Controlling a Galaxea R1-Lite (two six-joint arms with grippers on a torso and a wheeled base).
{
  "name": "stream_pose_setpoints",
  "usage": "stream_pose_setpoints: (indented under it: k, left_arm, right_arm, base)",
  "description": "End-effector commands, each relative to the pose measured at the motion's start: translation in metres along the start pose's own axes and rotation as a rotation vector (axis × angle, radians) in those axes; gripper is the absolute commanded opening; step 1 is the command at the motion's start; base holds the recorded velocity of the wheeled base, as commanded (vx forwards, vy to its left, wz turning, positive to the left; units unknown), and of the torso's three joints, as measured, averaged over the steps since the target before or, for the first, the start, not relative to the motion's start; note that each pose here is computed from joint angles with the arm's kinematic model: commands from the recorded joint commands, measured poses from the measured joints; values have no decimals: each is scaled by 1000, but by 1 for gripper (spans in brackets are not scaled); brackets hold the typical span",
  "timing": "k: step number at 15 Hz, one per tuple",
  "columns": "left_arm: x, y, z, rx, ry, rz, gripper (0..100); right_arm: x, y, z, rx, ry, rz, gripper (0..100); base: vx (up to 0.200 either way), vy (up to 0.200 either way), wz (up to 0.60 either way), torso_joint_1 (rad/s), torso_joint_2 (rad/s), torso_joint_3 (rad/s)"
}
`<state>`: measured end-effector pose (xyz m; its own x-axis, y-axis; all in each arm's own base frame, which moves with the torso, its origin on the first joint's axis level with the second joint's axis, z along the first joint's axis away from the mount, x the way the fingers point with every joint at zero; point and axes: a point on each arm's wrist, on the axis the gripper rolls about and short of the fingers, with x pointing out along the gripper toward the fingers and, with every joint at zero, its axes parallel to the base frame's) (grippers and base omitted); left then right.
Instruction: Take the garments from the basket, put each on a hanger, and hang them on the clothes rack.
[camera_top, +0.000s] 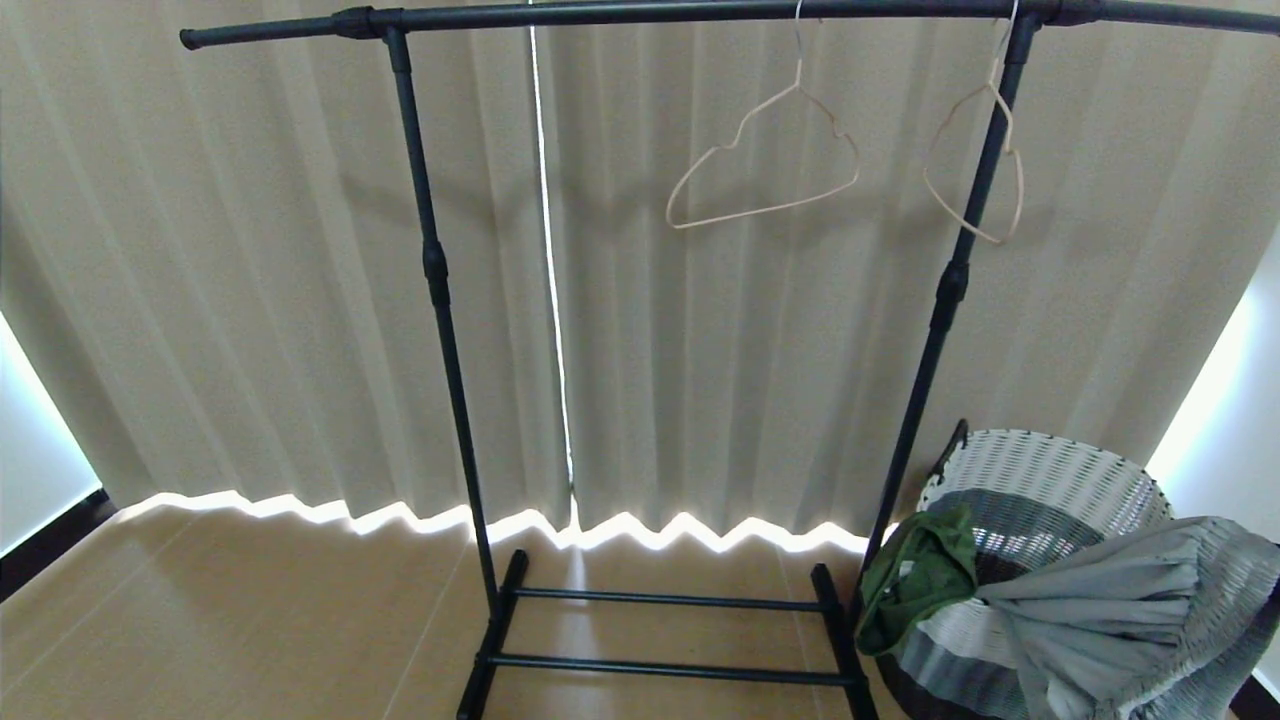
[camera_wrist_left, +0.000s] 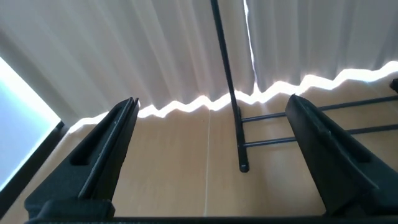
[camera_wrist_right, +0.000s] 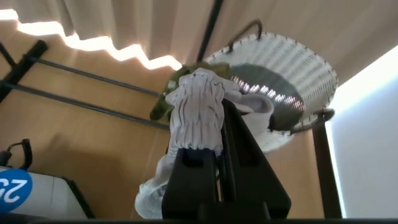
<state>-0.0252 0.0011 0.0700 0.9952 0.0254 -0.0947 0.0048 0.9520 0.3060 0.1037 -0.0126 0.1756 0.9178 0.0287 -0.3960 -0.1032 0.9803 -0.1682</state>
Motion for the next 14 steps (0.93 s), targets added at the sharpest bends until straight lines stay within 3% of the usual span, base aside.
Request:
stream_pose_setpoints:
  k: [1,3,4,6,8,9,10,12,13,14]
  left_arm:
    - [-1,1,3,7,-15,-6,100]
    - [-14,8,33,21,-166,-104,100]
    - [-17,13,57,27,-201,-181,100]
    - [-10,21,84,29,-187,-247,100]
    - [13,32,128,21,-137,-339,100]
    - [17,33,133,20,-130,-347,100]
    - [34,38,154,18,-105,-394,100]
    - [56,39,172,18,-80,-479,100]
    - [83,32,190,27,-82,-569,100]
    - [103,24,200,36,-74,-595,100]
  right_arm:
    - [0,1,9,-13,-22,22,0]
    - [-4,7,29,6,-96,96,0]
    - [-9,13,45,55,-144,160,0]
    - [-18,17,67,81,-189,228,0]
    - [-36,22,96,99,-248,325,0]
    - [-38,23,99,99,-255,338,0]
    - [-42,27,112,99,-280,388,0]
    - [-34,33,121,90,-277,432,0]
    - [-25,38,133,83,-272,454,0]
    - [-24,42,141,77,-285,476,0]
  base:
    - [0,0,0,0,0,0]
    - [0,0,0,0,0,0]
    - [0,0,0,0,0,0]
    - [0,0,0,0,0,0]
    - [0,0,0,0,0,0]
    - [0,0,0,0,0,0]
    - [0,0,0,0,0,0]
    - [0,0,0,0,0,0]
    - [0,0,0,0,0,0]
    - [0,0,0,0,0,0]
